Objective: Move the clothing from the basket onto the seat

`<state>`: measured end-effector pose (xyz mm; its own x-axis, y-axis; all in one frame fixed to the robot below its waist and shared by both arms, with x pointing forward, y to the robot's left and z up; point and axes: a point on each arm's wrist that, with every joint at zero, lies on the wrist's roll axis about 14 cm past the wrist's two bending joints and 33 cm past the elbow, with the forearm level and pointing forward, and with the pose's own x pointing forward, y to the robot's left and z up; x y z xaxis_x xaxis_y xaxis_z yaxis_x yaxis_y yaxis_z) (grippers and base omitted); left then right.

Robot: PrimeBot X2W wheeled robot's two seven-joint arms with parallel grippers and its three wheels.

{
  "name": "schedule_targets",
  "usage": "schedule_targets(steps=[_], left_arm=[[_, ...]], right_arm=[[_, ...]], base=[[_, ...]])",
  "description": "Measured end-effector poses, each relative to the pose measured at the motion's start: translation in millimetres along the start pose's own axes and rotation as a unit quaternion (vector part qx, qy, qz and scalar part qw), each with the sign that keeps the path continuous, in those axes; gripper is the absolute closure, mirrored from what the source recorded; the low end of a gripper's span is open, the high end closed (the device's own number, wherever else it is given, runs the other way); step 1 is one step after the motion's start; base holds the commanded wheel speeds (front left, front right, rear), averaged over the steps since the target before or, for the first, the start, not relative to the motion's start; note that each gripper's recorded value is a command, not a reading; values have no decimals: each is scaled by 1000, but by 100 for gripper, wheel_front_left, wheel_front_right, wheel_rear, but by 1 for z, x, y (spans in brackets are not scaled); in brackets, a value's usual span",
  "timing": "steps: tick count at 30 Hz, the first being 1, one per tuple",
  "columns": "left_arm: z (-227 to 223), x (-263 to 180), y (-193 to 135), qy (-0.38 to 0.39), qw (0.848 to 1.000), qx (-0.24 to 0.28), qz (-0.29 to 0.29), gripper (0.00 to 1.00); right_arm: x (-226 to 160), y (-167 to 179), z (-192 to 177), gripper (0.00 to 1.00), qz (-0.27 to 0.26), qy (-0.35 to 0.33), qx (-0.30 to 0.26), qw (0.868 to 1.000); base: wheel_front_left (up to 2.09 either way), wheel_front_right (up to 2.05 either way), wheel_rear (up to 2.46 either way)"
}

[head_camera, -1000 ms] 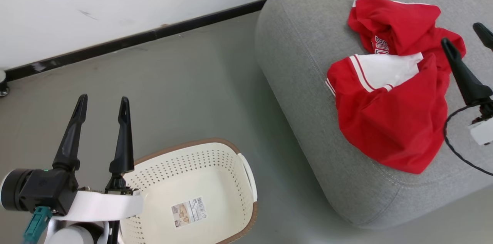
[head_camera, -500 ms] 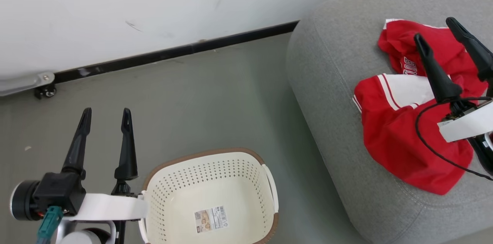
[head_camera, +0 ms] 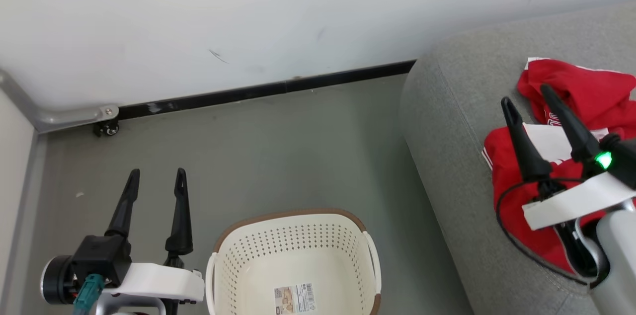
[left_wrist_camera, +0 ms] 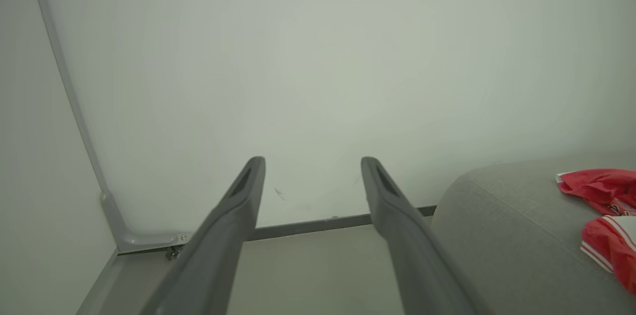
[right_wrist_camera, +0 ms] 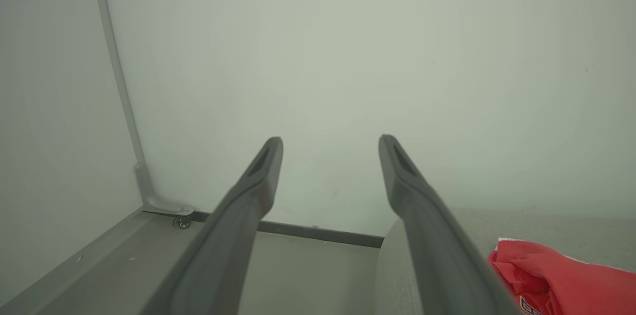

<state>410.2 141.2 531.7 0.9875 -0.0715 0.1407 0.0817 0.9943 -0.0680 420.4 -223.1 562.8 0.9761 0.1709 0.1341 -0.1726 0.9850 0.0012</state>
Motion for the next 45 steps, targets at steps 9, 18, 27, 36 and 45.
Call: schedule_targets(steps=[9, 18, 27, 36, 45], left_arm=[[2, -19, 4, 4, 1000, -3, 14, 0], [4, -32, 8, 4, 1000, 1, 22, 0], [-7, -45, 12, 23, 999, 7, 29, 0], [-16, -50, 12, 38, 999, 9, 32, 0], [-15, -52, 11, 35, 999, 1, 42, 0]], right_arm=[[-19, 22, -22, 0, -5, 15, 28, 999], [-39, 47, -42, 0, -2, 37, 49, 998], [-56, 63, -58, 0, -9, 57, 63, 996], [-67, 67, -62, 0, -20, 64, 62, 996], [-74, 74, -65, 0, -22, 71, 70, 995]], base=[[0, 0, 0], [0, 0, 0], [0, 0, 0], [0, 0, 0], [0, 0, 0]])
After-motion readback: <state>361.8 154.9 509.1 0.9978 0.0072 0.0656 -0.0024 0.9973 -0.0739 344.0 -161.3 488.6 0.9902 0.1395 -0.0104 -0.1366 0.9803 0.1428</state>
